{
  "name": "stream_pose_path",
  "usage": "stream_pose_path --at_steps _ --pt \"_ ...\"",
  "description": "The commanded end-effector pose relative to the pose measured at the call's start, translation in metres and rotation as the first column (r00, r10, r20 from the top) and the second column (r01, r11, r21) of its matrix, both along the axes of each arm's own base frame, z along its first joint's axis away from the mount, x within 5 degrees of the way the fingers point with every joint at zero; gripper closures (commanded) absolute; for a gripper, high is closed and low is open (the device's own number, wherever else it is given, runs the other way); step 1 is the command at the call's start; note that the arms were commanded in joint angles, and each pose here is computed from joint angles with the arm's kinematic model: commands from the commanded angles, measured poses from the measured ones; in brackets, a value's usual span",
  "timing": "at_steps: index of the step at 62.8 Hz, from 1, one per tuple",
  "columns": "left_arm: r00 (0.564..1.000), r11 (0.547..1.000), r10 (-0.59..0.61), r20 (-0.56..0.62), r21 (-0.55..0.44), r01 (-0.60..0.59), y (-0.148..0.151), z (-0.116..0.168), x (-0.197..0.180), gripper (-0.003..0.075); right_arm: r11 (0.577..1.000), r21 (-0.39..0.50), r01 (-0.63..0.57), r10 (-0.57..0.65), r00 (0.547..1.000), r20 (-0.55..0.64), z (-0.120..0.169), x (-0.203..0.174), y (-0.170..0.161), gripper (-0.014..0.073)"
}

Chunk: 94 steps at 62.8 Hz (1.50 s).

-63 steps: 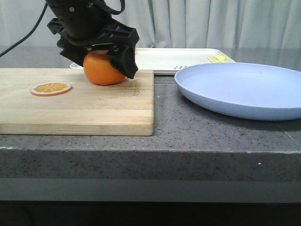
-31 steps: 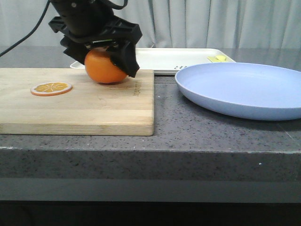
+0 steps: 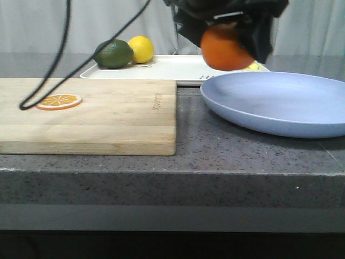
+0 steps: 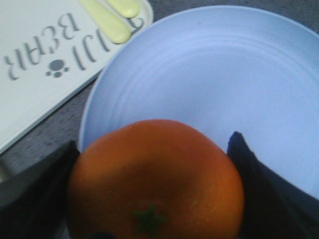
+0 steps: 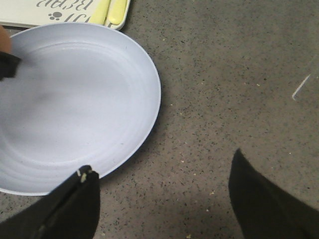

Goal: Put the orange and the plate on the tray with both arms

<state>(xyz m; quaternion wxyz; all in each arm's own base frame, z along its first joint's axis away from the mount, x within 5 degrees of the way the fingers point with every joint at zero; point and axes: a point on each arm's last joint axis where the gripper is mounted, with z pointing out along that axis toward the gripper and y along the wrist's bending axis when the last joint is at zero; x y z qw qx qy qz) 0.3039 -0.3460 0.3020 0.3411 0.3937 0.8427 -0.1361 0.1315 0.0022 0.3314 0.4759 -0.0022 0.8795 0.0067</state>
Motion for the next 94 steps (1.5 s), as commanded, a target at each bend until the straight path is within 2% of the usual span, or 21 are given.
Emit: stream_pose_path --at_steps 1,17,21,27,31,40,48,58,66,74,86,94 --pt "0.996 0.996 -0.031 0.078 -0.083 0.038 -0.017 0.029 -0.006 0.033 1.0 -0.021 -0.003 0.005 0.996 0.089 0.014 0.003 -0.001 0.0043" --pt "0.996 0.995 -0.061 0.064 -0.071 0.066 -0.05 0.004 0.002 0.0318 1.0 -0.021 -0.003 0.005 0.996 0.089 0.014 0.003 -0.001 0.0043" --pt "0.996 0.995 -0.061 0.062 -0.072 0.065 -0.052 0.002 0.003 0.0265 1.0 -0.021 -0.003 0.005 0.996 0.089 0.014 0.003 -0.001 0.0043" --pt "0.996 0.994 -0.062 0.058 -0.085 0.067 -0.054 0.002 0.002 0.0136 1.0 -0.021 -0.003 0.005 0.996 0.088 0.014 0.003 -0.001 0.0043" --pt "0.996 0.994 -0.062 0.059 -0.086 0.067 -0.053 0.004 0.002 0.0087 1.0 -0.021 -0.003 0.005 0.996 0.088 0.014 0.003 -0.001 0.0043" --pt "0.998 0.993 -0.049 0.045 -0.1 0.054 -0.052 0.008 0.001 0.0085 1.0 -0.021 -0.003 0.005 0.996 0.088 0.014 0.003 -0.001 0.0043" --pt "1.0 0.988 -0.016 0.027 -0.151 0.02 -0.045 0.027 -0.005 0.0085 1.0 -0.021 -0.003 0.005 0.996 0.089 0.014 0.003 -0.001 0.0043" --pt "0.999 0.989 -0.003 0.032 -0.148 0.007 -0.023 0.066 -0.019 0.009 1.0 -0.021 -0.003 0.005 0.996 0.089 0.014 0.003 -0.001 0.0043" --pt "0.996 0.993 0.013 0.093 -0.12 -0.002 0.0 0.097 -0.031 0.0102 1.0 -0.021 -0.003 0.005 0.996 0.089 0.014 0.003 -0.001 0.0043" --pt "0.991 0.988 0.033 0.133 -0.152 -0.012 0.023 0.123 -0.042 0.0102 1.0 -0.021 -0.003 0.005 0.996 0.088 0.014 0.003 -0.001 0.0043" --pt "0.986 0.983 0.076 0.148 -0.175 -0.049 0.065 0.137 -0.055 0.0102 1.0 -0.021 -0.003 0.005 0.996 0.087 0.014 0.003 -0.001 0.0043" --pt "0.979 0.972 0.136 0.152 -0.211 -0.102 0.1 0.136 -0.061 0.0102 1.0 -0.021 -0.003 0.005 0.996 0.087 0.014 0.003 -0.001 0.0043"
